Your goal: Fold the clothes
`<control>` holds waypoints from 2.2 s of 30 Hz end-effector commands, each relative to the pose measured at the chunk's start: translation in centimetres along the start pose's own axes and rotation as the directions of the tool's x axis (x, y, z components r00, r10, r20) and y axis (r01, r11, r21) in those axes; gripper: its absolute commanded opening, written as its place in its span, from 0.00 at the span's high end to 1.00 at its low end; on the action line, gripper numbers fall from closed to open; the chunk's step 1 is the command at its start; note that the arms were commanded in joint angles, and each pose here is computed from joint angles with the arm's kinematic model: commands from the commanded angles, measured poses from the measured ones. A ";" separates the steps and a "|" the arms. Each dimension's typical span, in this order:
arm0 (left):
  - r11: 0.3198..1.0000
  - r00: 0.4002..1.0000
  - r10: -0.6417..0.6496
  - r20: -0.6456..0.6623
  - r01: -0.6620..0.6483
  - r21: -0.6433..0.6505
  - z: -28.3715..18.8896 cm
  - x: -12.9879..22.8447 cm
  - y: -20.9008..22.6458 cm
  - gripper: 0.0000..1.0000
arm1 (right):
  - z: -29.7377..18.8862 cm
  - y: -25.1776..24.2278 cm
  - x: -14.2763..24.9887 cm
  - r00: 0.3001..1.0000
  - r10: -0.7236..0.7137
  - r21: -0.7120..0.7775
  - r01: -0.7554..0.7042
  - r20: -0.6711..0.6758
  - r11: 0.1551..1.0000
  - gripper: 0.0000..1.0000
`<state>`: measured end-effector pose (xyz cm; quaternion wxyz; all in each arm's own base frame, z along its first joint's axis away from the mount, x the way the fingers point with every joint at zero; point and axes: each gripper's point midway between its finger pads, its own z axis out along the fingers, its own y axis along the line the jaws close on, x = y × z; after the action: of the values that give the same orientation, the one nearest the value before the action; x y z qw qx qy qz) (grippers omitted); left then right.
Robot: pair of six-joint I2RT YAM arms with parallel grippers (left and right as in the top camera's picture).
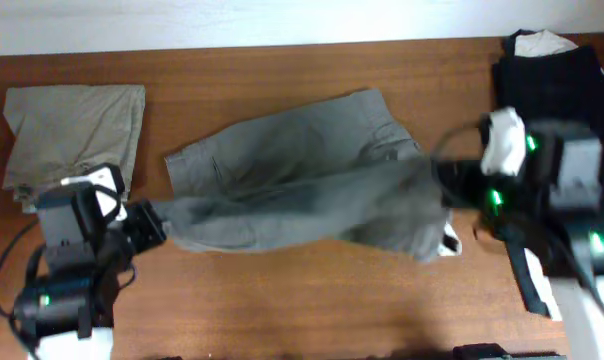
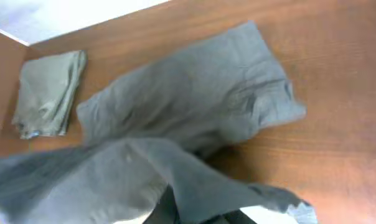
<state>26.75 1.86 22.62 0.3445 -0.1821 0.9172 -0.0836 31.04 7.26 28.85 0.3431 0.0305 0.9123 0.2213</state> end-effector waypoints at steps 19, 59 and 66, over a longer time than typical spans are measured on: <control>0.989 0.967 0.126 0.222 -0.105 -0.106 16.0 -11.1 1.5 0.99 | 19.6 -4.6 -12.5 0.940 -0.117 -0.034 0.135 0.320 0.990 0.96; 0.931 0.905 0.325 -0.275 -0.357 -0.075 27.0 3.4 0.2 0.99 | 25.8 -13.4 14.4 0.683 0.226 0.430 0.141 -0.694 0.892 0.96; 0.884 0.846 0.444 -0.295 -0.467 -0.009 26.8 5.2 -2.7 0.99 | 22.5 -11.2 16.1 0.673 0.251 0.443 0.128 -0.696 0.887 0.96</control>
<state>42.33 -2.25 0.90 0.2269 0.0146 0.9738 0.0090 37.32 9.27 -0.20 -0.0349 0.0481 0.9979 0.0237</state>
